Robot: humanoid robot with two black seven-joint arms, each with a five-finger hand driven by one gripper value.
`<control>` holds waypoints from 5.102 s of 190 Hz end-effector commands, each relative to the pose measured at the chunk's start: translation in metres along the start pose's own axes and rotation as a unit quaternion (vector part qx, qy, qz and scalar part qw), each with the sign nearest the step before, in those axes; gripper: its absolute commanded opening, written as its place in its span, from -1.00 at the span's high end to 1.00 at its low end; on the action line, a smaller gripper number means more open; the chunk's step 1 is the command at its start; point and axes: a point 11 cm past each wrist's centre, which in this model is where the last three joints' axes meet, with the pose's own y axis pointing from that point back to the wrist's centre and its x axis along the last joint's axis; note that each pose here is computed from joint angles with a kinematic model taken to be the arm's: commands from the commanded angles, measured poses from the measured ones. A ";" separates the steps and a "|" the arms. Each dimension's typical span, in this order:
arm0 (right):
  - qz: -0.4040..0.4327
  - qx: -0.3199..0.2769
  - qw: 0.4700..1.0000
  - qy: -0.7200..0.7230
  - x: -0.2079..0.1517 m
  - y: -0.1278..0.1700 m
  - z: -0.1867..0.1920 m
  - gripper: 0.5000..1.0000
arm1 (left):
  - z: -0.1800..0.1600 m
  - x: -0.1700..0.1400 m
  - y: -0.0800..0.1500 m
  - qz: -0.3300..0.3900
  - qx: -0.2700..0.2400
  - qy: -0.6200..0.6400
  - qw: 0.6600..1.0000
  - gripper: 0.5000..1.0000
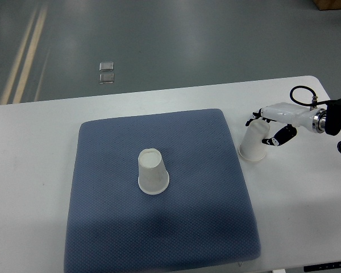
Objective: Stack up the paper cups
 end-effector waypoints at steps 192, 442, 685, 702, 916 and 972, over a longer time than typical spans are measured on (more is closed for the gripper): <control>0.031 0.301 0.951 0.061 0.128 0.011 -0.220 0.79 | 0.000 0.000 0.000 0.000 -0.001 0.000 1.000 -1.00; 0.006 0.301 0.940 0.159 0.089 -0.020 -0.265 0.76 | 0.000 0.000 0.000 0.000 0.000 0.000 1.000 -1.00; 0.100 0.249 0.937 -0.224 0.119 -0.040 -0.172 -0.56 | 0.000 0.000 0.000 0.000 0.000 0.000 1.000 -1.00; 0.147 0.221 0.911 -0.316 0.120 -0.049 -0.145 -0.56 | 0.000 0.000 0.000 0.000 0.000 0.000 1.000 -1.00; 0.256 0.060 0.630 -0.731 0.034 -0.080 -0.083 -0.70 | 0.000 0.000 0.000 0.000 -0.001 0.000 1.000 -1.00; 0.249 0.055 0.628 -0.736 0.024 -0.082 -0.086 -0.70 | 0.000 0.000 0.000 0.000 0.000 0.000 1.000 -1.00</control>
